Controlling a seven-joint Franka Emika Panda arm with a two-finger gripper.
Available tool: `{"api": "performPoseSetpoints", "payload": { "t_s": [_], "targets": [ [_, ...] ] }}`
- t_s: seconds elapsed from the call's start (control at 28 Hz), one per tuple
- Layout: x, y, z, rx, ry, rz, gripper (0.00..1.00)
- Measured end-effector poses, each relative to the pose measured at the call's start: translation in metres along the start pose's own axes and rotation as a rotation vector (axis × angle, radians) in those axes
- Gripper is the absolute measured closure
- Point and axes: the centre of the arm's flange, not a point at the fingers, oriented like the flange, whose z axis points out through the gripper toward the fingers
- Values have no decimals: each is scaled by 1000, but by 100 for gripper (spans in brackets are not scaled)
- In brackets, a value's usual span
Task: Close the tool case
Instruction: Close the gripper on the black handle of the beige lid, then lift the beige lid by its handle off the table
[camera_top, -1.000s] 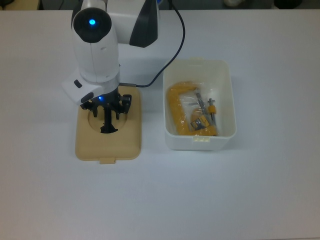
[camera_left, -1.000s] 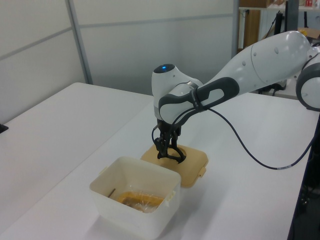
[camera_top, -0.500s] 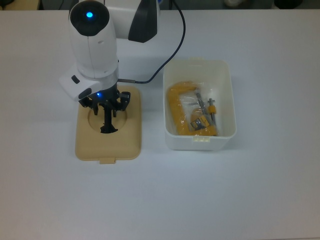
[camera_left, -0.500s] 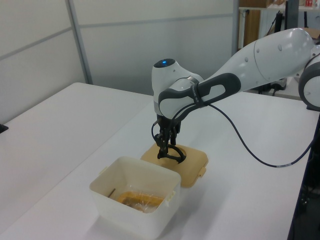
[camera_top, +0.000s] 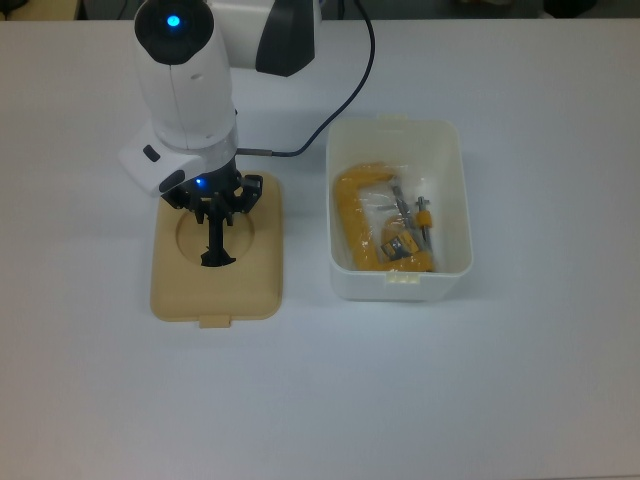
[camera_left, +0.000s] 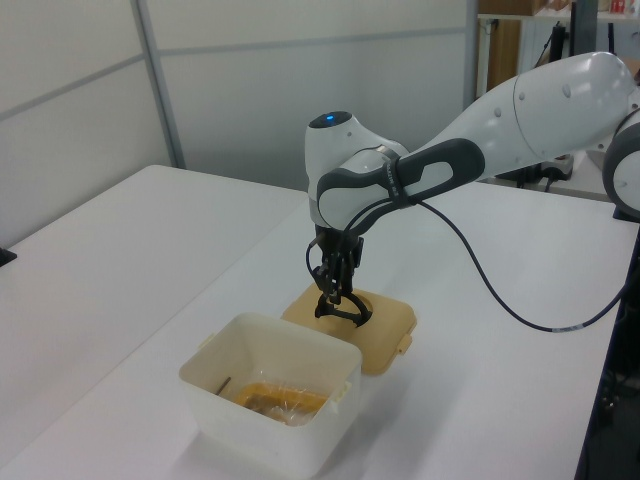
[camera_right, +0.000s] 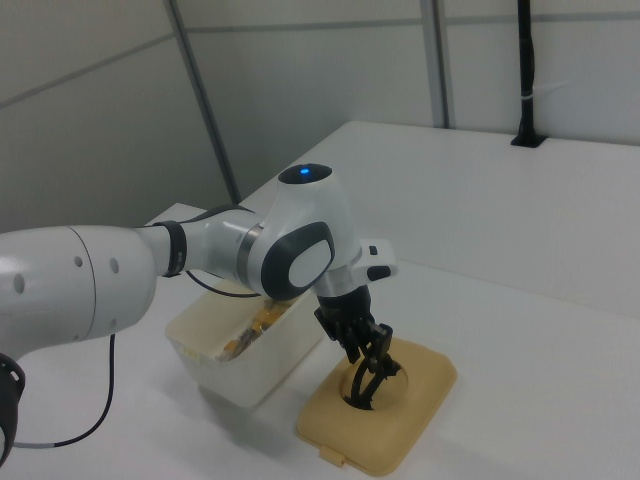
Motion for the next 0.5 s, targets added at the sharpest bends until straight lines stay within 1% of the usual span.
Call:
{"api": "performPoseSetpoints", "payload": {
  "t_s": [0.32,0.43,0.46,0.5],
  "targets": [
    [-1,0,1,0,-3,-19,59],
    [-1,0,1,0,-4,-26,68],
    [-1,0,1,0,-4,-30,76],
    [-1,0,1,0,-4,-33,78]
  ]
}}
